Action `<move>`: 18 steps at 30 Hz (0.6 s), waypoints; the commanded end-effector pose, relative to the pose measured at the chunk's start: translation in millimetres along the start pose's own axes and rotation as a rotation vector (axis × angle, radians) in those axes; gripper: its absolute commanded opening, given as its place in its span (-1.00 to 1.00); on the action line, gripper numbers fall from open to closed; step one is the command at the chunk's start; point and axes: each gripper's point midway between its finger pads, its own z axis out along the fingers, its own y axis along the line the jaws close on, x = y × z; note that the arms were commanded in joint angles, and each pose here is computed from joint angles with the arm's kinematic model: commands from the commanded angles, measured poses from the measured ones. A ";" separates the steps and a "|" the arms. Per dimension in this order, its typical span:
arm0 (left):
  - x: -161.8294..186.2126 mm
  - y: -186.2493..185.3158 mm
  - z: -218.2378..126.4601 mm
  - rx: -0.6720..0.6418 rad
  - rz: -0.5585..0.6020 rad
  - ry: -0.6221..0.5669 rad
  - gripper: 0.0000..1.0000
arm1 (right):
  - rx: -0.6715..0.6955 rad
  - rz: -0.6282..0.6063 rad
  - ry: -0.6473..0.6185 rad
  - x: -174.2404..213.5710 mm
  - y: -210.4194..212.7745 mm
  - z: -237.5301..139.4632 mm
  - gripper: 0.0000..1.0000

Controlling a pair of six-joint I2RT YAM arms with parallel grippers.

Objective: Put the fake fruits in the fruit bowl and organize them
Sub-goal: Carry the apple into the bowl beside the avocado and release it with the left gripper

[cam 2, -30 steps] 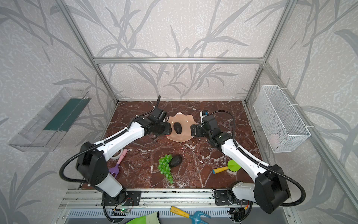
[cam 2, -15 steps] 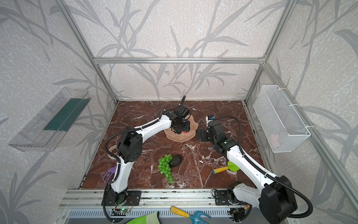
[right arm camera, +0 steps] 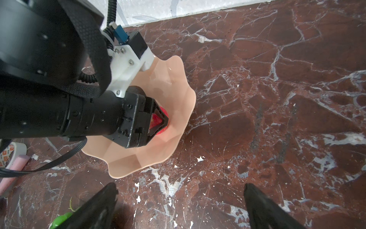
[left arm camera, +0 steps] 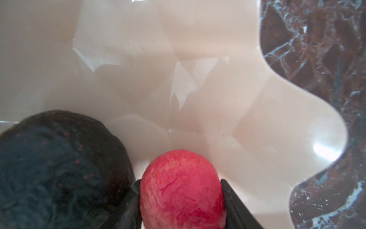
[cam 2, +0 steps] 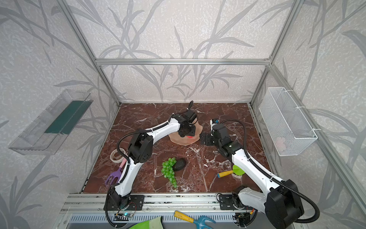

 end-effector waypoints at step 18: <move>-36.3 10.7 -92.7 -0.024 -0.055 -0.192 0.42 | -0.031 0.047 0.058 18.1 1.6 -4.5 0.99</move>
